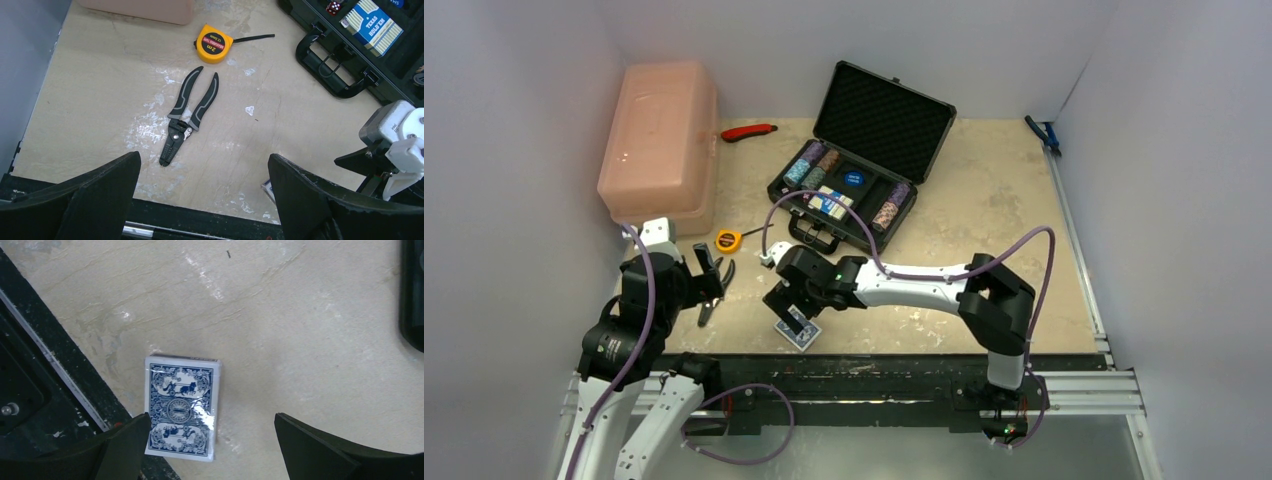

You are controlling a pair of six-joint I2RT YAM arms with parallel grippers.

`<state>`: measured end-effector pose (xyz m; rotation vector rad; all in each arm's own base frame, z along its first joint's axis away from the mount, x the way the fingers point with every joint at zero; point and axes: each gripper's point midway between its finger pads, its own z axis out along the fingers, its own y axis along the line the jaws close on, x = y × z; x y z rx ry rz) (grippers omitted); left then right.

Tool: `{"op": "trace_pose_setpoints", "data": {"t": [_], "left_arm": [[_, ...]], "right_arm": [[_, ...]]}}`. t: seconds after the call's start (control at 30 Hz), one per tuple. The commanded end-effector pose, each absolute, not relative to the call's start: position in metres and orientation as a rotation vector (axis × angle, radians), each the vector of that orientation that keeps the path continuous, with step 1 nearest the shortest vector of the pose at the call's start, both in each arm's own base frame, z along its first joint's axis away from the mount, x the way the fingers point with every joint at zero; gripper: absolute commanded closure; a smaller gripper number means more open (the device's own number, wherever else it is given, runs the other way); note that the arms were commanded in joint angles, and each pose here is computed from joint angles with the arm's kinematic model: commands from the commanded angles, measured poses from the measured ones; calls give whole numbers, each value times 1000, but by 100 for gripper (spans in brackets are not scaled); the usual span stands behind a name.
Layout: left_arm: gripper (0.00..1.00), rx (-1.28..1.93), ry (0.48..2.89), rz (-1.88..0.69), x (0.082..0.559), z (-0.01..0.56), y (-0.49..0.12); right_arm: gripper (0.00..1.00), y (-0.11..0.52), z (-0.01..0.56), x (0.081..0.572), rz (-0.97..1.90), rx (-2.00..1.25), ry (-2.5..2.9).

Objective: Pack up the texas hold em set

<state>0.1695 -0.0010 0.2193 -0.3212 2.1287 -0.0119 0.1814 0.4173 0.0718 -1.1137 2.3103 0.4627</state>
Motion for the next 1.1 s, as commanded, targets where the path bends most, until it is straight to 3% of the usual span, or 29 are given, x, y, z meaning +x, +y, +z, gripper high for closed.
{"op": "trace_pose_setpoints", "data": {"t": [0.0,0.67,1.07], "left_arm": [[0,-338,2087,-5,171,230,3],[0,-339,2079,-12,170,231,3],[0,-340,2074,-14,170,231,3]], "right_arm": [[1,434,78,171,496,-1057,2314],[1,440,53,157,376,-1075,2351],[8,444,45,153,356,-1098,2355]]}}
